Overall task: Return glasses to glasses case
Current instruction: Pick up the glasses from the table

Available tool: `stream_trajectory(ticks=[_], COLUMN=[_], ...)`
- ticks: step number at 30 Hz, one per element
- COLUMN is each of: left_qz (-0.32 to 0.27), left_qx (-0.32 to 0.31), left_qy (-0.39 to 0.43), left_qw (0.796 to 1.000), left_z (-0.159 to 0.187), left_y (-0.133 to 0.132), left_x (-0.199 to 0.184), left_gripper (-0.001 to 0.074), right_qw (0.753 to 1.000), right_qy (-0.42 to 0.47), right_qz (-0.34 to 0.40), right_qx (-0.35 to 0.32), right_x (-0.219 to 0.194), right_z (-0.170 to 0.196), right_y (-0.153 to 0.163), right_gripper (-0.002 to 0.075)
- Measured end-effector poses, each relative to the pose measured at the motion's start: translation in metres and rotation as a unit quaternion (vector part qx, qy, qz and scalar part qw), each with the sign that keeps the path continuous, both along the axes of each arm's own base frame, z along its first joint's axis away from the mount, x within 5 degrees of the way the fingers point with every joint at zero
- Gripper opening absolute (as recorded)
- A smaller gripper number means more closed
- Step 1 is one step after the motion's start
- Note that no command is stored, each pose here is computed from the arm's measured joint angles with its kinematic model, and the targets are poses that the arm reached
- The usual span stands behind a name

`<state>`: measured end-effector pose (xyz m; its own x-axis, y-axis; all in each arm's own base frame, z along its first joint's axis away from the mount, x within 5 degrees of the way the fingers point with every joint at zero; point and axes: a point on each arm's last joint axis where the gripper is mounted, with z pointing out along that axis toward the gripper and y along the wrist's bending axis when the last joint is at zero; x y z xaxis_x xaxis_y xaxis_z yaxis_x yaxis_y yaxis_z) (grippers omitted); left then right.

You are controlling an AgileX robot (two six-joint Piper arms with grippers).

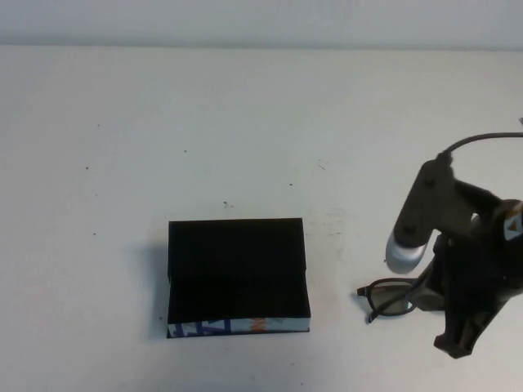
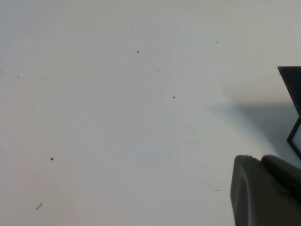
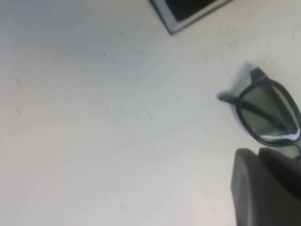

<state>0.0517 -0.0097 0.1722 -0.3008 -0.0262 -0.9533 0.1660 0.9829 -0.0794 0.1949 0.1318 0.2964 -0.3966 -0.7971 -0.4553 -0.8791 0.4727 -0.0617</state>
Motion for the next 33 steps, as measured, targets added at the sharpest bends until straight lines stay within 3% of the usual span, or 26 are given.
stream_trajectory(ticks=[4, 15, 24, 33], left_qz=[0.000, 0.000, 0.000, 0.000], left_qx=[0.000, 0.000, 0.000, 0.000], left_qy=[0.000, 0.000, 0.000, 0.000], left_qw=[1.000, 1.000, 1.000, 1.000], left_z=[0.000, 0.000, 0.000, 0.000], left_y=[0.000, 0.000, 0.000, 0.000], left_x=[0.000, 0.000, 0.000, 0.000], left_gripper=[-0.0001, -0.0001, -0.0001, -0.0001], right_qw=[0.993, 0.969, 0.954, 0.951], right_qy=[0.016, 0.028, 0.002, 0.006], right_qz=[0.081, 0.170, 0.224, 0.231], right_qx=[-0.084, -0.177, -0.198, -0.205], right_x=[0.023, 0.070, 0.090, 0.109], right_z=[-0.016, -0.057, -0.077, -0.092], right_y=[0.006, -0.003, -0.009, -0.009], right_gripper=[0.0037, 0.0367, 0.0398, 0.0399])
